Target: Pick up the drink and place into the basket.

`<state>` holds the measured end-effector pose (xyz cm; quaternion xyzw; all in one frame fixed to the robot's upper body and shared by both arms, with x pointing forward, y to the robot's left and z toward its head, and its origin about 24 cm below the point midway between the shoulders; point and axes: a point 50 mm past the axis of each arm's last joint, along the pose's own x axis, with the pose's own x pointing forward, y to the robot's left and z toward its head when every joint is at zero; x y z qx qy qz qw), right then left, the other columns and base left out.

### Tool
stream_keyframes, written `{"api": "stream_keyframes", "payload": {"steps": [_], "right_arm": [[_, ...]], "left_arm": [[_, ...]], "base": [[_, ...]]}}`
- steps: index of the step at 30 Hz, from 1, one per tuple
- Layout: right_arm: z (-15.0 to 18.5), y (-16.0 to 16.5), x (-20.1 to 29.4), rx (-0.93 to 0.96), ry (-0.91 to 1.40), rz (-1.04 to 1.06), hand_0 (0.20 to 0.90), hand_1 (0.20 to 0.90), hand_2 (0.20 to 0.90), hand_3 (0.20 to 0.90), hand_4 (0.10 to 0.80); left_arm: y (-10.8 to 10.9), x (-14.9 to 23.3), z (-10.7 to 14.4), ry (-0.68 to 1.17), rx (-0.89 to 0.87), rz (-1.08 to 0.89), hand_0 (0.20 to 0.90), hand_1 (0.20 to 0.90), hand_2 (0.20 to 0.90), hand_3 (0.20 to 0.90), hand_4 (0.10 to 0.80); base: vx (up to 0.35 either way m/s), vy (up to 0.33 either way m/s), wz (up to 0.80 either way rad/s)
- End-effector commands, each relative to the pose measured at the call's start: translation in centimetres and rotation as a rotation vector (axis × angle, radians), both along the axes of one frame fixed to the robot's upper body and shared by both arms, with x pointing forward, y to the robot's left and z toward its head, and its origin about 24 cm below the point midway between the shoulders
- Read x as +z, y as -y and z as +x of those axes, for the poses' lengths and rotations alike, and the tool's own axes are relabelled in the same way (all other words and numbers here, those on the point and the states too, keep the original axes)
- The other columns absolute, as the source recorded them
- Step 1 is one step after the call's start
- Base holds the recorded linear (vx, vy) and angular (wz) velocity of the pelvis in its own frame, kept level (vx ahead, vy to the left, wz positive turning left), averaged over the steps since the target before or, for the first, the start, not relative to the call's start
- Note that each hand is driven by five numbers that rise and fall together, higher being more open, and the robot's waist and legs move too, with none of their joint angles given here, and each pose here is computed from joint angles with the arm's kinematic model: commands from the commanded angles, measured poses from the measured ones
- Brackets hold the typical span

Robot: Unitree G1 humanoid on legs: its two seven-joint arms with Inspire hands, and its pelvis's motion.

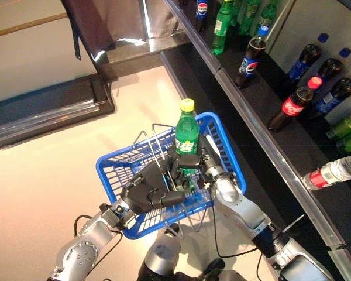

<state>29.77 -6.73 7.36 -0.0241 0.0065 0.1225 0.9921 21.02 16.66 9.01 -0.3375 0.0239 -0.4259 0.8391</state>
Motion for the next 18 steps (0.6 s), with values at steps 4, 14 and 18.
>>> {"api": "stream_keyframes", "payload": {"steps": [4, 14, 18], "right_arm": [[-0.9, -5.4, 2.2, 0.121, 0.165, 0.070, 0.300, 0.300, 0.300, 0.200, 0.100], [-2.5, -4.5, -6.9, 0.104, -0.083, -0.276, 0.300, 0.300, 0.300, 0.200, 0.100], [-3.4, -2.9, -10.1, 0.115, -0.145, -0.464, 0.300, 0.300, 0.300, 0.200, 0.100]], "left_arm": [[3.0, 10.5, -3.5, 0.656, -0.370, -0.344, 0.300, 0.300, 0.300, 0.200, 0.100], [2.9, 12.0, -3.8, 0.735, -0.369, -0.349, 0.300, 0.300, 0.300, 0.200, 0.100], [3.1, 12.3, -3.9, 0.745, -0.359, -0.347, 0.300, 0.300, 0.300, 0.200, 0.100]], "base": [[0.075, 0.008, 0.08], [0.055, 0.025, 0.06], [0.005, 0.007, 0.01]]}}
